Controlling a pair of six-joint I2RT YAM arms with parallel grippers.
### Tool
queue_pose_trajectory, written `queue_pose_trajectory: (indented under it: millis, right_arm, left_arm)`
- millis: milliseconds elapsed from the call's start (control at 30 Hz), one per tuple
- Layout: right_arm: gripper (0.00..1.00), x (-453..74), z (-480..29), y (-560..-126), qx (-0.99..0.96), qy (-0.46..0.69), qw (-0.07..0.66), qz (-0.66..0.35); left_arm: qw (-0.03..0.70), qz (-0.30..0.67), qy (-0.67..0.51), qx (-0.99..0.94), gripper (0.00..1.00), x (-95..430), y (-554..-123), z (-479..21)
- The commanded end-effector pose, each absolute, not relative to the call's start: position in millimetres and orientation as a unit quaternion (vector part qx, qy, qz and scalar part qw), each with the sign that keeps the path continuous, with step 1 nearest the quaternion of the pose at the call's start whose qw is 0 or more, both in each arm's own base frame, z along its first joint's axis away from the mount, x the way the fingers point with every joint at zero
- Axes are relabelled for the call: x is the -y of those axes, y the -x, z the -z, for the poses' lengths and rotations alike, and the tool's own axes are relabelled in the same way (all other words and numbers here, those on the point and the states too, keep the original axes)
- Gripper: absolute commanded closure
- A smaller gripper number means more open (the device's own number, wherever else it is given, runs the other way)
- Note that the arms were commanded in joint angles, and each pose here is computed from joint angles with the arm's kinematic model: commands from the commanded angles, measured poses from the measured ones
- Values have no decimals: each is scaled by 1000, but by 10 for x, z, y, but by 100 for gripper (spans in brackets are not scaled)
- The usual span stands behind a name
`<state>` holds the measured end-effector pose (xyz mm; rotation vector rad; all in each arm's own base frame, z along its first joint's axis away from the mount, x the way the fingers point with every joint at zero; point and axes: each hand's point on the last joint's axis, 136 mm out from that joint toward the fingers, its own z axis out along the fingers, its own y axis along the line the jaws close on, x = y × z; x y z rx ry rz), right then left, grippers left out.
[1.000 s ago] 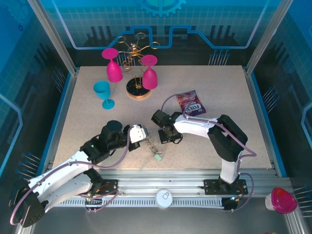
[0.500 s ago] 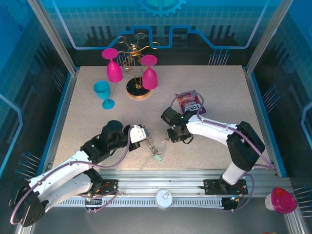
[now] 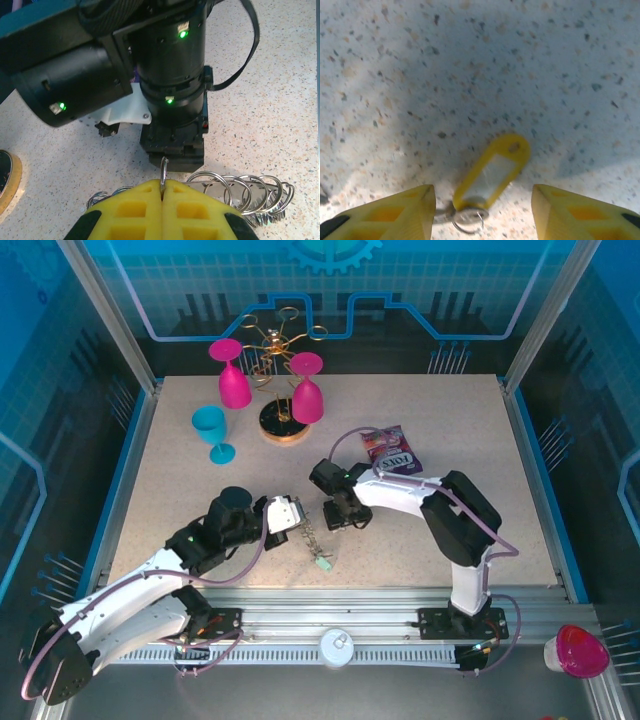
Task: Put the keys on the keyring
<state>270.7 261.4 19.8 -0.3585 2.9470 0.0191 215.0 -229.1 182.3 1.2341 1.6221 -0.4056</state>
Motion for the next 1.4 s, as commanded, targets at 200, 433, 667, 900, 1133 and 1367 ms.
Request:
queue_pose_trajectory:
  millis: [200, 433, 667, 900, 1133, 1367]
  right_arm:
    - [72, -2403, -177, -2643, -987, 128, 84, 53]
    - [93, -2034, -558, -2650, -982, 132, 114, 75]
    - [77, -1944, -524, -2551, -986, 126, 97, 49]
    - [54, -1910, -609, -2617, -986, 119, 109, 26]
    - [60, -1936, -575, -2376, -989, 120, 79, -26]
    - [58, -2052, -469, -2263, -995, 66, 73, -28]
  left_arm:
    - [517, 173, -518, -659, 100, 2320, -2137, -1875]
    - [517, 174, -520, -657, 100, 2326, -2129, -1880]
    - [516, 179, -520, -657, 100, 2344, -2122, -1878]
    - [515, 181, -524, -654, 100, 2358, -2123, -1882]
    - [513, 183, -525, -654, 100, 2373, -2128, -1869]
    - [513, 186, -524, -654, 100, 2382, -2128, -1867]
